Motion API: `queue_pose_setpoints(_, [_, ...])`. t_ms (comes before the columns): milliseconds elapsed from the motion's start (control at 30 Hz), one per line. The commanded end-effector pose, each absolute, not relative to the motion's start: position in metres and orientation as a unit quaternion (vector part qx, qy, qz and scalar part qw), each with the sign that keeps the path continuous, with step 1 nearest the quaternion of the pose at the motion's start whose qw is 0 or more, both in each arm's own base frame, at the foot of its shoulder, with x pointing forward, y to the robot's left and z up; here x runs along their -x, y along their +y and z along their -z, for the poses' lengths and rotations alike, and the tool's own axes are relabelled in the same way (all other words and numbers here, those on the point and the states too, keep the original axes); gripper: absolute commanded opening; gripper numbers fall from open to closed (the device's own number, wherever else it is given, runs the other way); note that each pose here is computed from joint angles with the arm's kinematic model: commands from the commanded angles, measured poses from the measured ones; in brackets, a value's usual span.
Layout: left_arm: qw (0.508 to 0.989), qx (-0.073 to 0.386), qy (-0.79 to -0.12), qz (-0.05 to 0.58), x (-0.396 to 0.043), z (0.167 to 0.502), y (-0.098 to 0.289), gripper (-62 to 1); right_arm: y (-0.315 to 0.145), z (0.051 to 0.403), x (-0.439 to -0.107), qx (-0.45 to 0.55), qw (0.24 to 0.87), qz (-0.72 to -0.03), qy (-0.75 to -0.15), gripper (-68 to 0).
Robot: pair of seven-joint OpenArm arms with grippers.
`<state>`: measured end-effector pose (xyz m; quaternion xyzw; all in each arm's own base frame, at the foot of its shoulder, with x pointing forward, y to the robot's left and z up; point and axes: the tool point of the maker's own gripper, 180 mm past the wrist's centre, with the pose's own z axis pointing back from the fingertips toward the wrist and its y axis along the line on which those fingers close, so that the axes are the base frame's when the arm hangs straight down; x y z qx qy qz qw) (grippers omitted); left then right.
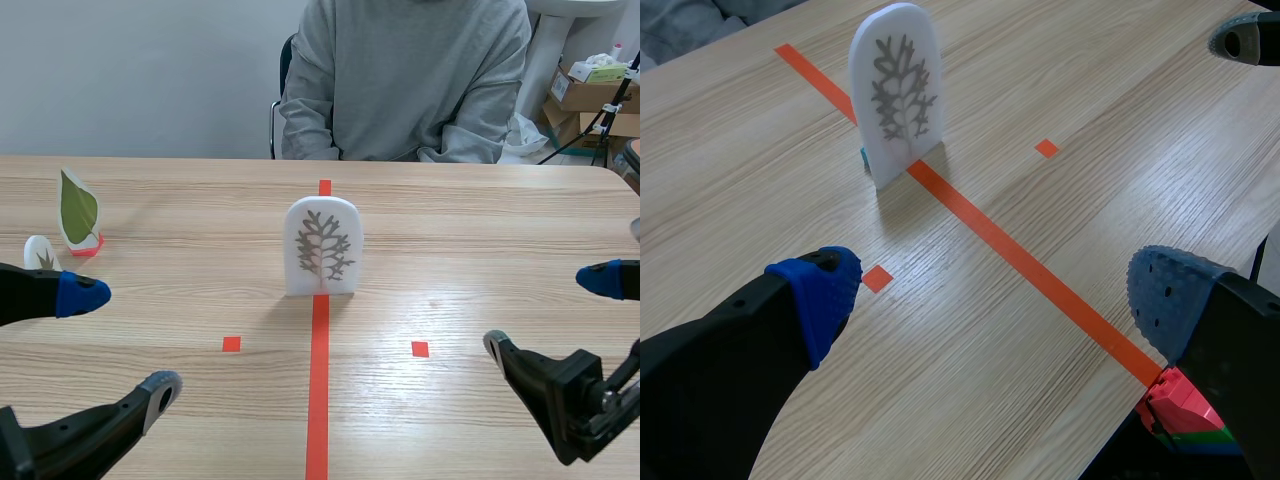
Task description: Do the leaf sorting experiment
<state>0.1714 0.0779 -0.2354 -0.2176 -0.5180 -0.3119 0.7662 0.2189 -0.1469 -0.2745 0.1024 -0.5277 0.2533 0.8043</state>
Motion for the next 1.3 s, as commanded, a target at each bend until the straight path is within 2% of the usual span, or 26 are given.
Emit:
queue_pose_setpoints(0, [0.758,0.227,-0.527,0.31,-0.172,0.229,0.074,-4.3,-0.147,0.263,-0.226,-0.1,0.792,-0.254,-0.546,-0.8])
queue_pose_setpoints(533, [0.758,0.227,-0.528,0.309,-0.172,0.229,0.074,-4.3,-0.148,0.263,-0.227,-0.092,0.791,-0.256,-0.547,-0.8])
queue_pose_setpoints(733, [0.758,0.227,-0.528,0.309,-0.172,0.229,0.074,-4.3,-0.157,0.268,-0.239,-0.056,0.804,-0.276,-0.523,-0.8])
queue_pose_setpoints(867, [0.756,0.229,-0.531,0.308,-0.173,0.227,0.073,-4.3,-0.163,0.263,-0.257,-0.032,0.807,-0.289,-0.514,-0.8])
queue_pose_setpoints(1033, [0.756,0.229,-0.53,0.308,-0.172,0.228,0.073,-4.3,-0.158,0.253,-0.292,-0.03,0.782,-0.335,-0.525,-0.8])
queue_pose_setpoints(1267, [0.759,0.227,-0.528,0.307,-0.172,0.229,0.074,-4.3,-0.136,0.272,-0.334,-0.068,0.772,-0.382,-0.503,-0.8])
